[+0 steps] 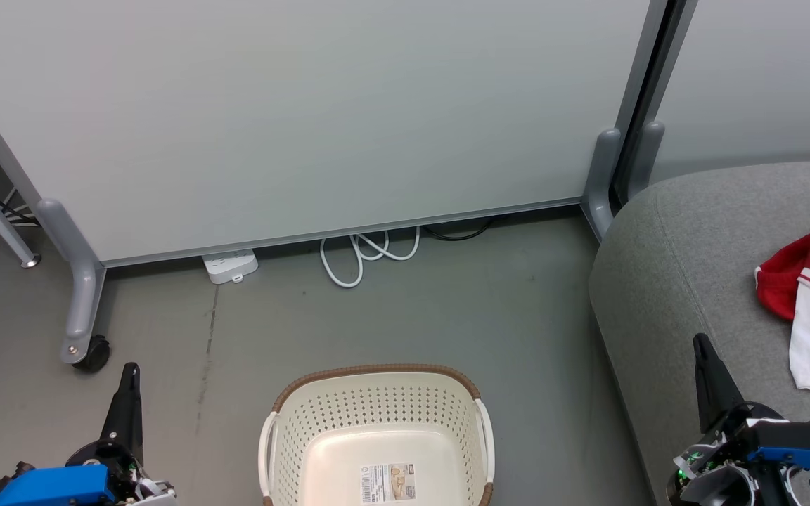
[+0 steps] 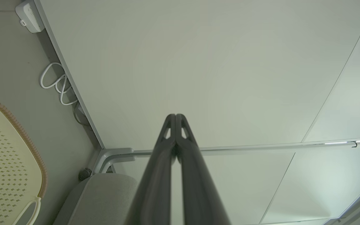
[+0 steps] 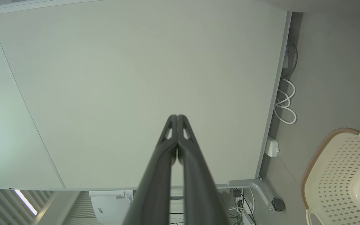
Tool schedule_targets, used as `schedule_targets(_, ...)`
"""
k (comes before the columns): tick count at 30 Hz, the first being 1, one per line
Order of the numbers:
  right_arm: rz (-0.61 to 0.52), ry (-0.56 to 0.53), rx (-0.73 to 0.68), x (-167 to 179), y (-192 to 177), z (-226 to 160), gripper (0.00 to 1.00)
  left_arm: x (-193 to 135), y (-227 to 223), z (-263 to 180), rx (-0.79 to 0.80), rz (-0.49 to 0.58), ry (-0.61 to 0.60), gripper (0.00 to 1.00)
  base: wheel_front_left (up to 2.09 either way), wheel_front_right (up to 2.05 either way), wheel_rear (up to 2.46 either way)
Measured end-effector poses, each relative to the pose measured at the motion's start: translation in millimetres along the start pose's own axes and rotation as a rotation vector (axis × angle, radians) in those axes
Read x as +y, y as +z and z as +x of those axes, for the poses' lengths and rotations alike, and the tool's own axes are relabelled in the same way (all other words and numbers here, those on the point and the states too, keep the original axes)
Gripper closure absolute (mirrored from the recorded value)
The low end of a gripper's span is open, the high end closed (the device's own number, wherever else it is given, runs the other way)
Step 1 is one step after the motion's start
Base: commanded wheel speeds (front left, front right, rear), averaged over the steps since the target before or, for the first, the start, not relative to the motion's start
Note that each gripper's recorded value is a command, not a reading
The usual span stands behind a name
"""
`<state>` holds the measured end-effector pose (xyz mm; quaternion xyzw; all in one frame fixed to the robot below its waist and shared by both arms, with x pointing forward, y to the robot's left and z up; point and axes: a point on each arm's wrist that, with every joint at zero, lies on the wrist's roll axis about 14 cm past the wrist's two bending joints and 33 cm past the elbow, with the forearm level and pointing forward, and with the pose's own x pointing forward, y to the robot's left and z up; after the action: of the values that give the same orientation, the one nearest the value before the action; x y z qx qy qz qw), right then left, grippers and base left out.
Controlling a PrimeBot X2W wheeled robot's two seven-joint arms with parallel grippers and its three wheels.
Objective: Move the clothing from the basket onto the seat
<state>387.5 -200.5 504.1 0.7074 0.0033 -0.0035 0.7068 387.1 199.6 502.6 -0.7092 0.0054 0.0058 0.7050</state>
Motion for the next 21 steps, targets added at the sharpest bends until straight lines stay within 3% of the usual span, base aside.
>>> schedule_targets(21, 0.000, 0.000, 0.000, 0.0, -0.1, 0.0, 1.00, -0.2, 0.1, 0.0, 0.000, 0.000, -0.001, 1.00, 0.00, 0.00, 0.00)
